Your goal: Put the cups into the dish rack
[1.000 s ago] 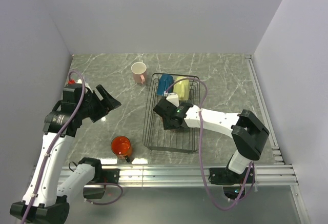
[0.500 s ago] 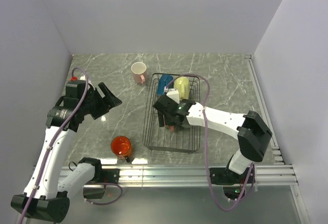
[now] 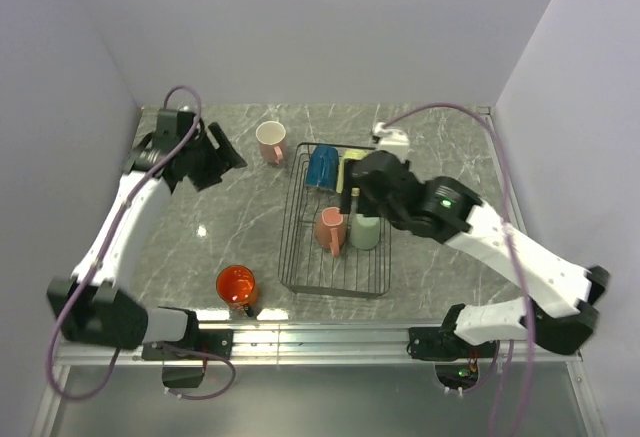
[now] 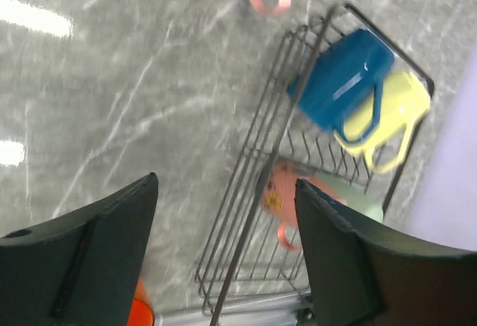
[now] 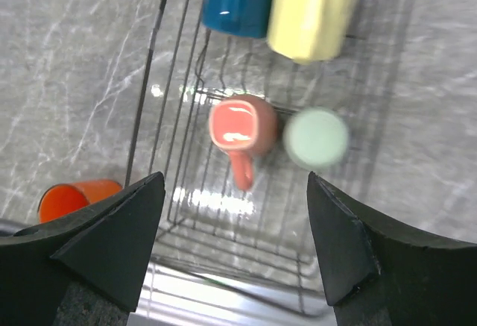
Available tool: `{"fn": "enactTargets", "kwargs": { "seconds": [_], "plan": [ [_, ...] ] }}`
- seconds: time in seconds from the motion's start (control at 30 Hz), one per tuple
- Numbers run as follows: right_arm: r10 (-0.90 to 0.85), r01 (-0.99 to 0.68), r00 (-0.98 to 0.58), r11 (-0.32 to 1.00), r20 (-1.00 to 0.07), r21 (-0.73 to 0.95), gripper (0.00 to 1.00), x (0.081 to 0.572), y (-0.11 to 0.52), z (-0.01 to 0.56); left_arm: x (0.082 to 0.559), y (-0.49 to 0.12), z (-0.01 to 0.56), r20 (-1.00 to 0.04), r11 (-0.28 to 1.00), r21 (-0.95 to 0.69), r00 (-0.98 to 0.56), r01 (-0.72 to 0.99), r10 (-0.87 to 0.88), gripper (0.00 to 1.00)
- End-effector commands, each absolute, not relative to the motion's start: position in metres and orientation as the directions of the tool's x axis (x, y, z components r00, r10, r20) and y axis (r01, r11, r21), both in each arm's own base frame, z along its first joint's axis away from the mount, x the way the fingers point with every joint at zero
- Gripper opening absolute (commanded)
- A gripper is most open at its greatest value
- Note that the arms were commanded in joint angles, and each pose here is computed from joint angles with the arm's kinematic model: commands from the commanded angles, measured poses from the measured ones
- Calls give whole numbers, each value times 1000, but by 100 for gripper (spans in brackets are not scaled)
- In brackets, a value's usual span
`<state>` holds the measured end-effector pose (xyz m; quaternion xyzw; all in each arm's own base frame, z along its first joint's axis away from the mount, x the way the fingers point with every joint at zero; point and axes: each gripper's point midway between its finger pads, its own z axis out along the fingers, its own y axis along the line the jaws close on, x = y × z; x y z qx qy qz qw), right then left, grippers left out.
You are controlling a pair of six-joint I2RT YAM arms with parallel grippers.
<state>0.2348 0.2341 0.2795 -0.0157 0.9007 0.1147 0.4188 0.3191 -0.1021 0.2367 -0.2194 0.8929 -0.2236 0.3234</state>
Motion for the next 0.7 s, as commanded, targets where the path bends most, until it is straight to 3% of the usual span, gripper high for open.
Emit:
{"fn": "enactTargets", "kwargs": {
  "seconds": [0.0,0.3,0.67],
  "plan": [
    [101,-71,-622,980,-777,184,84,215,187,294,371,-102,241,-533,831,-510,-678,-221,-507,77],
    [172,19,-619,979,-766,204,84,187,125,267,464,-111,194,-502,874,-421,-740,-245,-449,73],
    [206,79,-608,977,-767,199,84,186,96,256,527,-132,165,-496,867,-449,-747,-216,-443,73]
  ]
}}
